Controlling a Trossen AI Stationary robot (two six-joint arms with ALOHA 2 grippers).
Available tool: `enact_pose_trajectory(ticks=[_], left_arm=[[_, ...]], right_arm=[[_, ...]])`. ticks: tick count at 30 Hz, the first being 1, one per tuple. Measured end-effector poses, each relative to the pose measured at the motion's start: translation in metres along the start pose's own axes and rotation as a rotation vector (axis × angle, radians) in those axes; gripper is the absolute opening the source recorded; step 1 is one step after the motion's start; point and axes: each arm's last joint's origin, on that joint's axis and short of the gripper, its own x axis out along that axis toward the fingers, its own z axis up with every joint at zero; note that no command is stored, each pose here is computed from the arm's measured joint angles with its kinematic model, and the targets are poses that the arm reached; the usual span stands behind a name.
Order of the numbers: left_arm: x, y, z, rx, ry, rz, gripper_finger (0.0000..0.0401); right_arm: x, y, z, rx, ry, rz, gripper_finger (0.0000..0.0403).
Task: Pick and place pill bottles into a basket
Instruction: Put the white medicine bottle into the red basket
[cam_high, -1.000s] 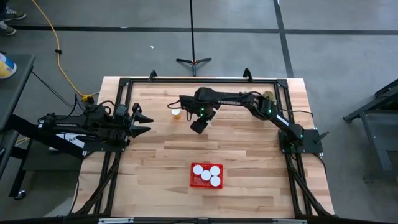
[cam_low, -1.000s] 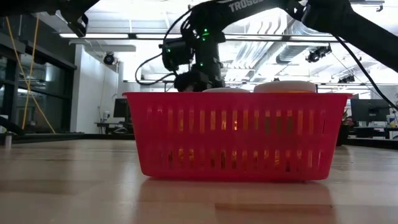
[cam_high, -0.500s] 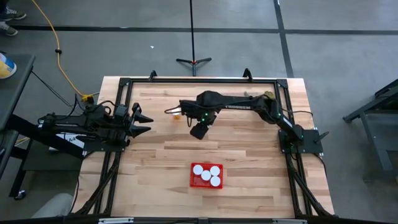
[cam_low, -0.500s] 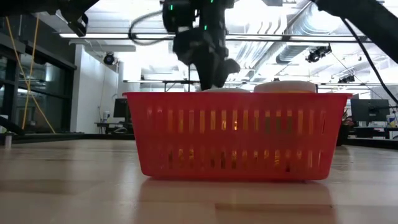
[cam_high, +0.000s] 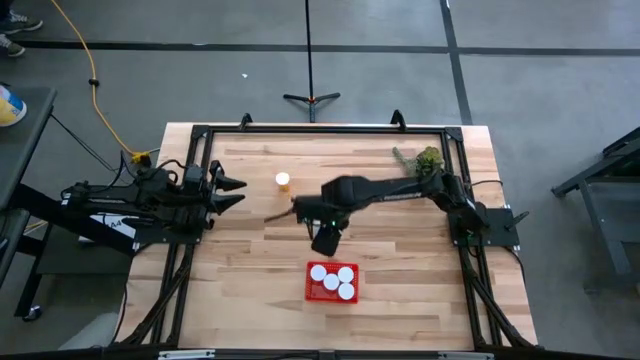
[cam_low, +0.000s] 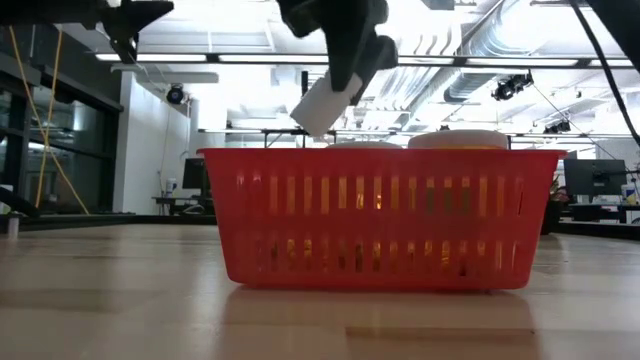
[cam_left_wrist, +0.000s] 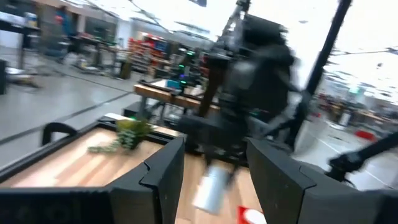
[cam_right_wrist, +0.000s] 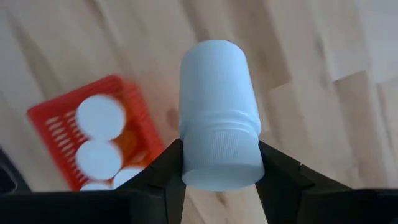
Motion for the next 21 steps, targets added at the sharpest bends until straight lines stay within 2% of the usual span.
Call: enact_pose_trajectory(ticks=[9,21], left_arm=[[0.0,0.003,0.001,0.001,-0.031,0.115,0.0211],[-0.001,0.003,0.007,-0.011,-0.102,0.137,0.0211]], right_arm=[[0.001,0.052,-0.029,-0.073,-0.024,0.047,0.0147],[0.0,0.097,-0.053,-0.08,-0.105,0.138,0.0147]])
